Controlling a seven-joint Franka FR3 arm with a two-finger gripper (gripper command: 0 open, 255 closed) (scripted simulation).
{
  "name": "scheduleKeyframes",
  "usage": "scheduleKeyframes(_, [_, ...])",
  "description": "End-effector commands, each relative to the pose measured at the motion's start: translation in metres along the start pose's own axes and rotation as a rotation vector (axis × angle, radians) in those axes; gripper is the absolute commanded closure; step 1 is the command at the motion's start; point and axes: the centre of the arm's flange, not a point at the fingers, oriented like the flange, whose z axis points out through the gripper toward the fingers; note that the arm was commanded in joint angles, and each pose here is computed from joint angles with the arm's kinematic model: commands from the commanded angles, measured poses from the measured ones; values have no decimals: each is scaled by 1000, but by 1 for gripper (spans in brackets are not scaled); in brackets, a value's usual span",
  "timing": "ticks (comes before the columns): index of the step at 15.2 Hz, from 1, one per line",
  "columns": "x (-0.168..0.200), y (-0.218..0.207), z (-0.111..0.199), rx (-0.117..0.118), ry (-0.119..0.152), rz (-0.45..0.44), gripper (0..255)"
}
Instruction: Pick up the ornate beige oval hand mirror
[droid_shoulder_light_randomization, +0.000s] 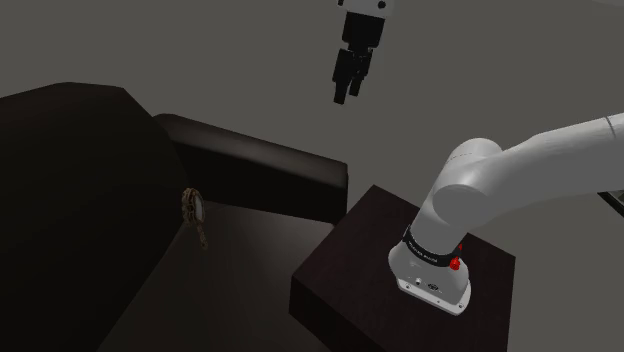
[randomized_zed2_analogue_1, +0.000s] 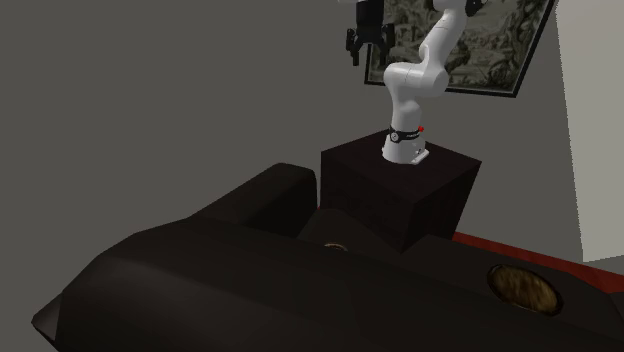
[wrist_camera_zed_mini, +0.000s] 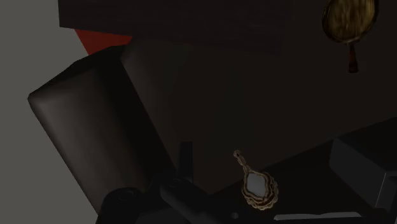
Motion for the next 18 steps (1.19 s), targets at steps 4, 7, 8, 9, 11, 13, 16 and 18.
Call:
scheduleKeyframes(4, [25,-18,25,11,-13,56,0])
scheduleKeyframes(7, [52,-35,50,21,-27,111,0])
scheduleKeyframes(8, [60,-41,59,25,-31,130,0])
scheduleKeyframes(9, [69,-46,67,29,-36,148,0])
scheduleKeyframes(11, [87,-56,84,36,-45,186,0])
scheduleKeyframes(13, [105,-66,101,43,-53,223,0])
scheduleKeyframes(16, [133,-79,127,54,-67,278,0])
scheduleKeyframes(18, [152,-87,144,61,-76,315,0])
